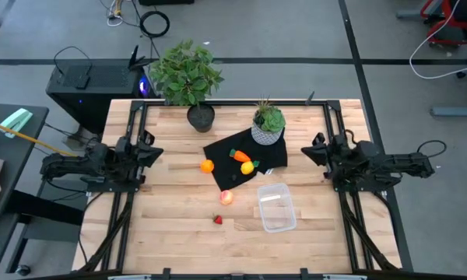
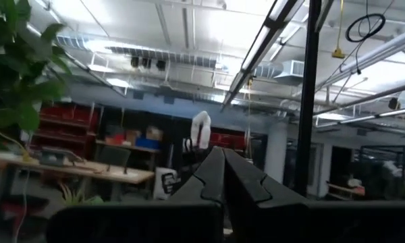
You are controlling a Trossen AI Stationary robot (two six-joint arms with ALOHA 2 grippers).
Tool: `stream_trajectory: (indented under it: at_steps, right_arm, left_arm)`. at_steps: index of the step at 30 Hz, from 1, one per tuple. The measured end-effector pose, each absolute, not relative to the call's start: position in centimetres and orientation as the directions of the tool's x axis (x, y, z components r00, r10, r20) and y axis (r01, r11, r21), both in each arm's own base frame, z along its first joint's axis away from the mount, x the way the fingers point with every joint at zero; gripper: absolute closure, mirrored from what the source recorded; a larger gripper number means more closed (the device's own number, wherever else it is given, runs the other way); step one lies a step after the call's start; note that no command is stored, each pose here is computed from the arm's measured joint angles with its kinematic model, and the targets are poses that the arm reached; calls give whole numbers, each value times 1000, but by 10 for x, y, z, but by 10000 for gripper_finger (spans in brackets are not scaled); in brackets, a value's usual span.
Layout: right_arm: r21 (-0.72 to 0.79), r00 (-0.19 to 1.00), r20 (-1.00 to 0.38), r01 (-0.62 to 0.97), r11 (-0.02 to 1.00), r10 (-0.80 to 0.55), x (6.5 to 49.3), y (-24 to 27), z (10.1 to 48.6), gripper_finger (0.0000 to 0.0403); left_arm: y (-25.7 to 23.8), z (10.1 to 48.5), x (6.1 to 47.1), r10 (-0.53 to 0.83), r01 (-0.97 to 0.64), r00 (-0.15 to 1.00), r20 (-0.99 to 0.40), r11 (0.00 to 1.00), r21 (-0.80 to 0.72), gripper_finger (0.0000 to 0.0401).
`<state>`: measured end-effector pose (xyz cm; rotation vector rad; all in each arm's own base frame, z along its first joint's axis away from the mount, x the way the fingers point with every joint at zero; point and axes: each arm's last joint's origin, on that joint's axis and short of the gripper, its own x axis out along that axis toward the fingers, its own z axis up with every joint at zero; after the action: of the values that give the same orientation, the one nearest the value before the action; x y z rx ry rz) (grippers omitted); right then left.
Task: Pick and placing Produce into tupperware
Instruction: Put the orange into the transparent bin
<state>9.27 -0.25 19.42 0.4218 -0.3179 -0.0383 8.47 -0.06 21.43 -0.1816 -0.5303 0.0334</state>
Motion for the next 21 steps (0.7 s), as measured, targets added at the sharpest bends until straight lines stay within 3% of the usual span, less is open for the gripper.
stream_trajectory:
  at_steps: [13,21]
  right_arm:
    - [407,835,539,-144,902,-110,82,-3,218,393]
    - [620,772,581,-216,755,-257,77,-7,223,393]
  left_arm:
    - [-1,214,85,78,31,863,498,978,-207,391]
    - [1,225,80,116,16,816,566,975,-223,388]
